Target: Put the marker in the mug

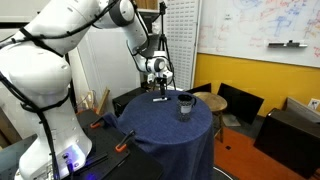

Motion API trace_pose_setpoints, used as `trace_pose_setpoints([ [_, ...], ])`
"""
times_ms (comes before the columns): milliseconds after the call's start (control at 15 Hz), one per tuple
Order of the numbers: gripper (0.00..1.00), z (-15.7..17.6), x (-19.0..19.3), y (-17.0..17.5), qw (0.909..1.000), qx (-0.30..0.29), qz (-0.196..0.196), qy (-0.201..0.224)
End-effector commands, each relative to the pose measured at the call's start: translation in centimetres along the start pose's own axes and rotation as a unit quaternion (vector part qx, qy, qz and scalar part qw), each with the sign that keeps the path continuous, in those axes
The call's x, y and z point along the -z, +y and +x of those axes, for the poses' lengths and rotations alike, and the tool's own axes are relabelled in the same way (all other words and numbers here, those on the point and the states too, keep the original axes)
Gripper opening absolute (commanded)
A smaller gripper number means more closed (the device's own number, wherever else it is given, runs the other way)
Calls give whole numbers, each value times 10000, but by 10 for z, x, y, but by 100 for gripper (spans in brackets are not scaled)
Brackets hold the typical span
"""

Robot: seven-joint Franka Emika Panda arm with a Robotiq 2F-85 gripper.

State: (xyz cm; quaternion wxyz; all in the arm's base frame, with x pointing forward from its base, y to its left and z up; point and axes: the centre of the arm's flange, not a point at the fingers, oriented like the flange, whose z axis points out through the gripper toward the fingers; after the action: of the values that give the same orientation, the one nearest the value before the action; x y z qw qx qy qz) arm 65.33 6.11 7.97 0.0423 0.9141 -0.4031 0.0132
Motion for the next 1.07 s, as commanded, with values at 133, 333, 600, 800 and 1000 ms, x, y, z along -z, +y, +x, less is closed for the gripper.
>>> trace_pose_setpoints([
  [133,92,12,-4,-12,9999,-4,-96,-88],
  [333,86,14,-6,-14,9998,-6,-130,-118],
  [600,89,16,-12,-16,9997,-15,-156,-168],
  [800,90,17,-17,-17,9996,-23,-200,-215],
  [1000,66,18,-20,-18,9994,-42,-236,-240],
])
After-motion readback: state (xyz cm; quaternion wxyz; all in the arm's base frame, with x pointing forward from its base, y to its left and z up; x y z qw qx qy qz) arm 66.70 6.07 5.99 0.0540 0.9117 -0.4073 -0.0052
